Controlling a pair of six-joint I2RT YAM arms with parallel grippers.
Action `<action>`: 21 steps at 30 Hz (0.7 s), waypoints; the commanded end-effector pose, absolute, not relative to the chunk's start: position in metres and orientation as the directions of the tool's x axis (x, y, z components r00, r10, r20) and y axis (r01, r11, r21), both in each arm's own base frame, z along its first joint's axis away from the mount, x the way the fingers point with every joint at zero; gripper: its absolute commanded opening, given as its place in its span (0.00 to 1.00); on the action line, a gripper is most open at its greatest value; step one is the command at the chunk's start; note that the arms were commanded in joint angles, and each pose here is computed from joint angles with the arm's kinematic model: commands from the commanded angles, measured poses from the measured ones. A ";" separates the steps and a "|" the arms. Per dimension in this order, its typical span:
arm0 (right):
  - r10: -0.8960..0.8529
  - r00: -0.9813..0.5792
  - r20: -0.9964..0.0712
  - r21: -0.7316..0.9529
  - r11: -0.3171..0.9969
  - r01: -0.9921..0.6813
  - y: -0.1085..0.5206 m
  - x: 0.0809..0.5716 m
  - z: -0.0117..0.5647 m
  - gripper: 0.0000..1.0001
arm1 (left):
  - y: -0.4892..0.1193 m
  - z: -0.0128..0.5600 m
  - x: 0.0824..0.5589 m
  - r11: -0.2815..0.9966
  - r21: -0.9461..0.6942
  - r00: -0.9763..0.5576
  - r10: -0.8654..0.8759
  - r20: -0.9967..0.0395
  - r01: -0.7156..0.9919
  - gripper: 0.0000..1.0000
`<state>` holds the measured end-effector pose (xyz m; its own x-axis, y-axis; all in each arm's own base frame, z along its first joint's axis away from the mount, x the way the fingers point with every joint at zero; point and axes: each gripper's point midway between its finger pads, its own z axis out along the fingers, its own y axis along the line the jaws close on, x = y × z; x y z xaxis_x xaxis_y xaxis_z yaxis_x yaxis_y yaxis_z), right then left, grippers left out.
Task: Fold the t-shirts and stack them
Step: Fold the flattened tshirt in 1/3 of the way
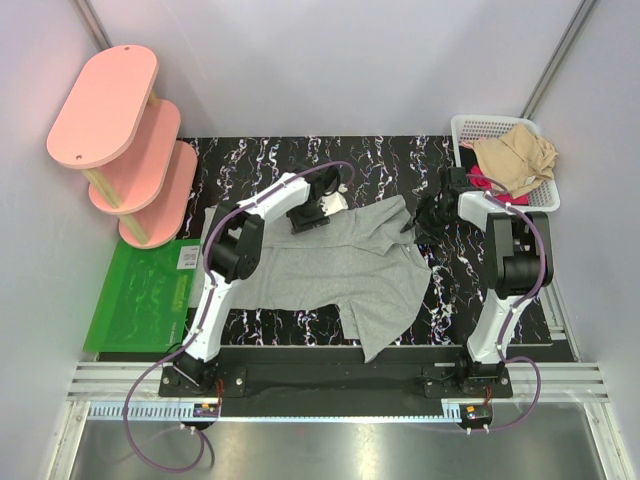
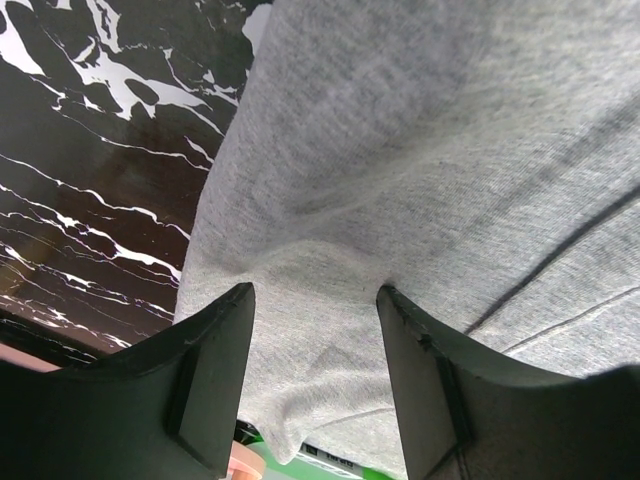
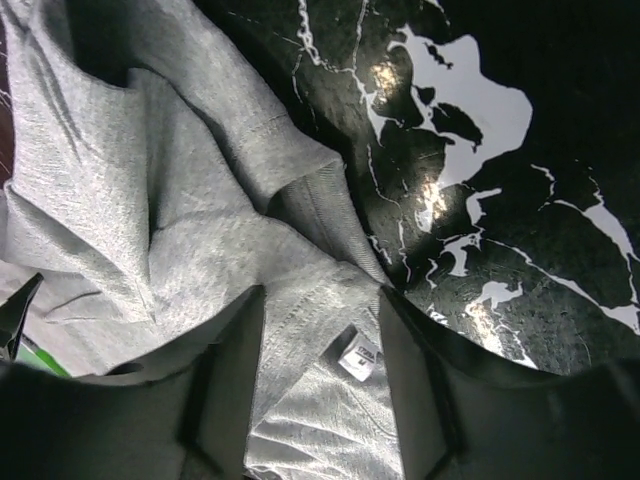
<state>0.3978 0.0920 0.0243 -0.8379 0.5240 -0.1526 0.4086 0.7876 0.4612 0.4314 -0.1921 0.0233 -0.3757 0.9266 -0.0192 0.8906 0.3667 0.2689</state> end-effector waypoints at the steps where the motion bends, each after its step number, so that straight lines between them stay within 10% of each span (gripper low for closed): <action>1: 0.551 -0.824 -0.134 0.475 0.765 0.435 0.093 0.396 0.024 0.47 | -0.194 0.022 0.426 0.388 0.243 -0.388 0.920 -0.051 0.889 0.57; 6: 0.558 -0.818 -0.141 0.489 0.758 0.432 0.095 0.399 0.031 0.25 | -0.194 0.022 0.424 0.391 0.238 -0.390 0.919 -0.055 0.889 0.57; 21: 0.541 -0.779 -0.319 0.574 0.764 0.295 0.096 0.372 0.142 0.13 | -0.191 0.019 0.421 0.386 0.239 -0.387 0.921 -0.043 0.891 0.56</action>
